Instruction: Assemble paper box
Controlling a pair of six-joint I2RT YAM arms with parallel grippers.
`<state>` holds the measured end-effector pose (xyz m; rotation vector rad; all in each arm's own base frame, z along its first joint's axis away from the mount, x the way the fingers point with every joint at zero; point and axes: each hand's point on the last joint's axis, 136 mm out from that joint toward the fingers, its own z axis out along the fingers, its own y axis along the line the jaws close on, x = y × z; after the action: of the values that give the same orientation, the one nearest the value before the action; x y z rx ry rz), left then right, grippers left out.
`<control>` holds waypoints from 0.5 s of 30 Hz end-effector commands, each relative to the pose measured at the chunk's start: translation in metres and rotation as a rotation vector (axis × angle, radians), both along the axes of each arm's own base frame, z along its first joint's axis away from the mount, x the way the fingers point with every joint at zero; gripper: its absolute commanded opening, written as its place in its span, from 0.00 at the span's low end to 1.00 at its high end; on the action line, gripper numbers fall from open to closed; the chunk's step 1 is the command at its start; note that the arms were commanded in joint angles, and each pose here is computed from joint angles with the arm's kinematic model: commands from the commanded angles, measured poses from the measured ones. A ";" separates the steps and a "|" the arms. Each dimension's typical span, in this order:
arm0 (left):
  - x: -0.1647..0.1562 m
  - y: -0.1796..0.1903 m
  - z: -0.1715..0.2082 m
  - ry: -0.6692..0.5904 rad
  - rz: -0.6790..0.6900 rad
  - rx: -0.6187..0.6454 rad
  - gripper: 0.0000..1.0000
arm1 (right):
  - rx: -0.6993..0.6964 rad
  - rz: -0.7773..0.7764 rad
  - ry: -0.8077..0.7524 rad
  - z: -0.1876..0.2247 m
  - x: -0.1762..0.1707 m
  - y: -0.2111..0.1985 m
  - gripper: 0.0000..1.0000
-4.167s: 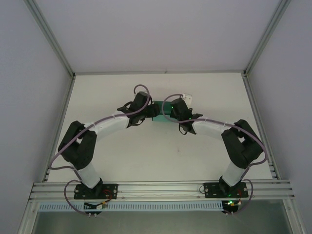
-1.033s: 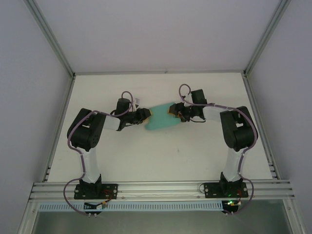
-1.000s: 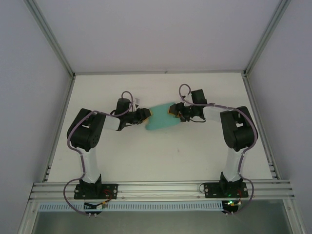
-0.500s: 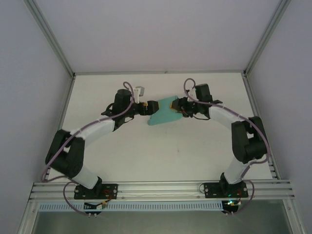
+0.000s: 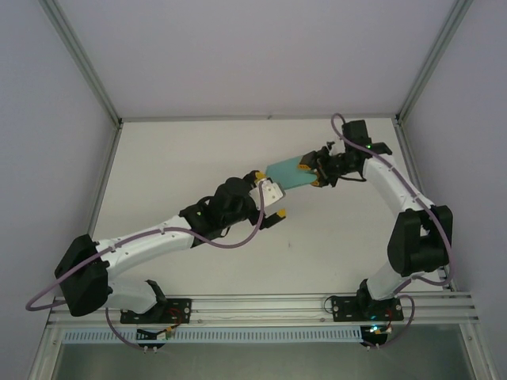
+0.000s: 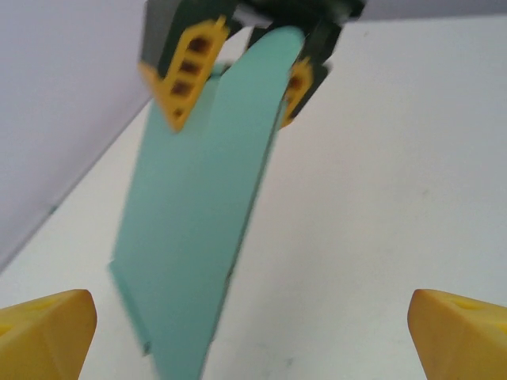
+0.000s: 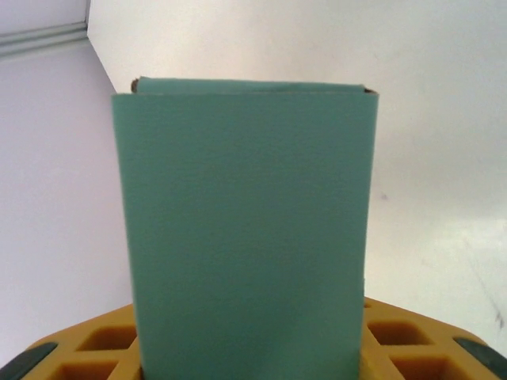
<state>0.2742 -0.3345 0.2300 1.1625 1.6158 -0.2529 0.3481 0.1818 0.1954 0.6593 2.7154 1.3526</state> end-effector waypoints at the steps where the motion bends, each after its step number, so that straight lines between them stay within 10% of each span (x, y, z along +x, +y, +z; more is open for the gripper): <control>1: 0.015 0.011 -0.004 -0.138 0.045 0.123 1.00 | 0.083 0.016 0.165 0.019 -0.028 0.004 0.42; 15: 0.023 -0.005 -0.022 -0.161 -0.010 0.226 0.98 | 0.150 0.025 0.276 0.021 -0.037 0.009 0.40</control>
<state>0.2949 -0.3288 0.1996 1.3072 1.5643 0.0181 0.3146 0.1868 0.2100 0.8624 2.8342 1.5259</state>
